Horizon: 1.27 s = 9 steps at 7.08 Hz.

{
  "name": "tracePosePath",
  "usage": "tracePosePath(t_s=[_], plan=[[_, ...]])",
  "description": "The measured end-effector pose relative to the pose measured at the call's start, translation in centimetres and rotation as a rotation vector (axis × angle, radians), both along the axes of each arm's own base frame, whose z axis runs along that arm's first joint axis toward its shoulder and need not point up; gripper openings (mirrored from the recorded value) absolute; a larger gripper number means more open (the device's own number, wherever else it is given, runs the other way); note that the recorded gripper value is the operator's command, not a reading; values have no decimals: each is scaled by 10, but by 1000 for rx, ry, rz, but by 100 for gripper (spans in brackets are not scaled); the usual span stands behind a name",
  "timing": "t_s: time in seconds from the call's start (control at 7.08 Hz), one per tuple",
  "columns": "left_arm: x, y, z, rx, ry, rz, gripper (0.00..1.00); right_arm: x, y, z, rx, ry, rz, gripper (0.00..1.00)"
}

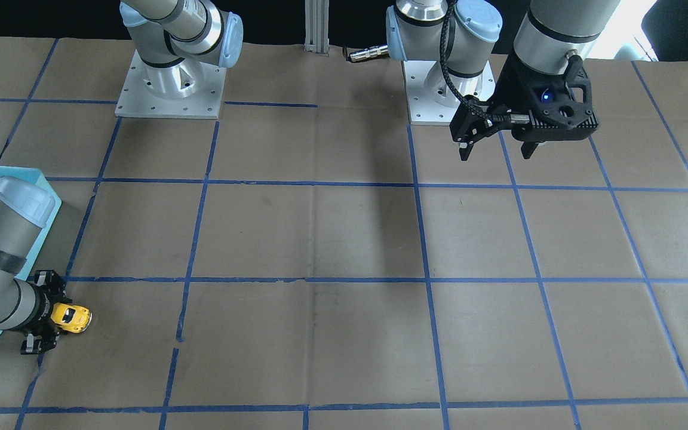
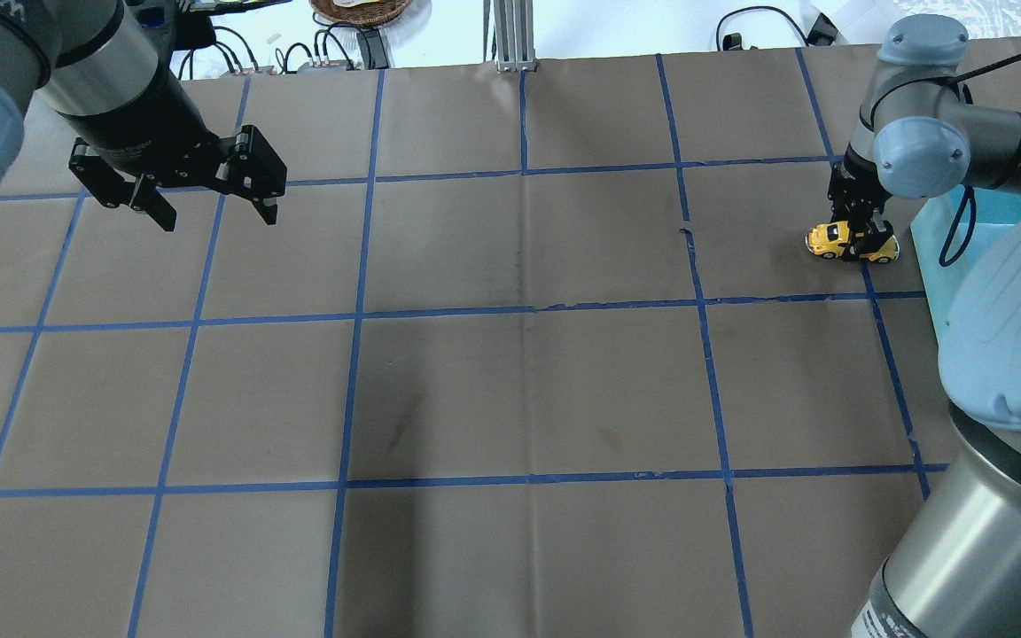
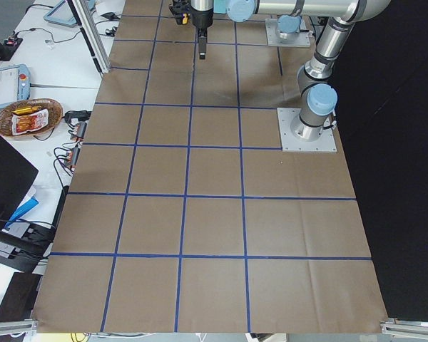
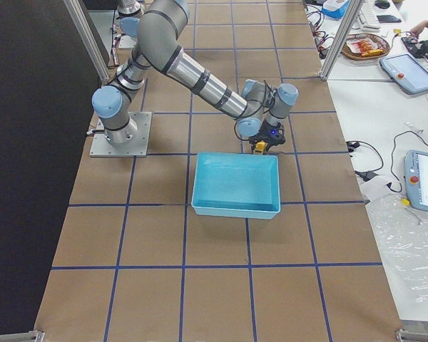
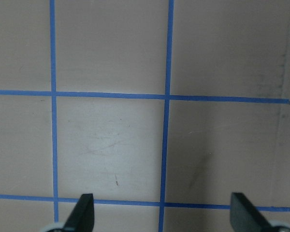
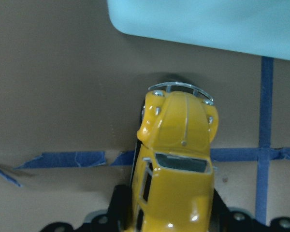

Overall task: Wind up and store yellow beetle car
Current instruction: 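Lift the car with the right gripper and carry it over the bin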

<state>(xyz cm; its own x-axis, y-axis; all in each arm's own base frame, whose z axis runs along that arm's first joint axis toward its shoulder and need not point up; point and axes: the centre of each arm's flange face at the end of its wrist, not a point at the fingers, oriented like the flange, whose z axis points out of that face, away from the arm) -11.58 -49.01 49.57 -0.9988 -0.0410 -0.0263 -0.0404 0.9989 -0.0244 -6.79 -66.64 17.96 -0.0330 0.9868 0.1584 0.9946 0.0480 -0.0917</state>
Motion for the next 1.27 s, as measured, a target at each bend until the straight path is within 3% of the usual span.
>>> tracePosePath(t_s=[0.14, 0.42, 0.57, 0.99, 1.27], plan=[[3, 0, 0, 0, 0, 5, 100, 2, -1, 4, -14, -21, -2, 17], [9, -2, 0, -1, 1, 18, 100, 6, -3, 12, -39, -55, 4, 17], [10, -2, 1, -1, 1, 21, 100, 6, -5, 22, -52, -61, 40, 17], [11, -1, 1, -2, 0, 22, 100, 8, 2, 78, -101, -65, 317, 13], [11, -1, 1, -2, 0, 22, 100, 12, 17, 118, -70, -90, 508, 9]])
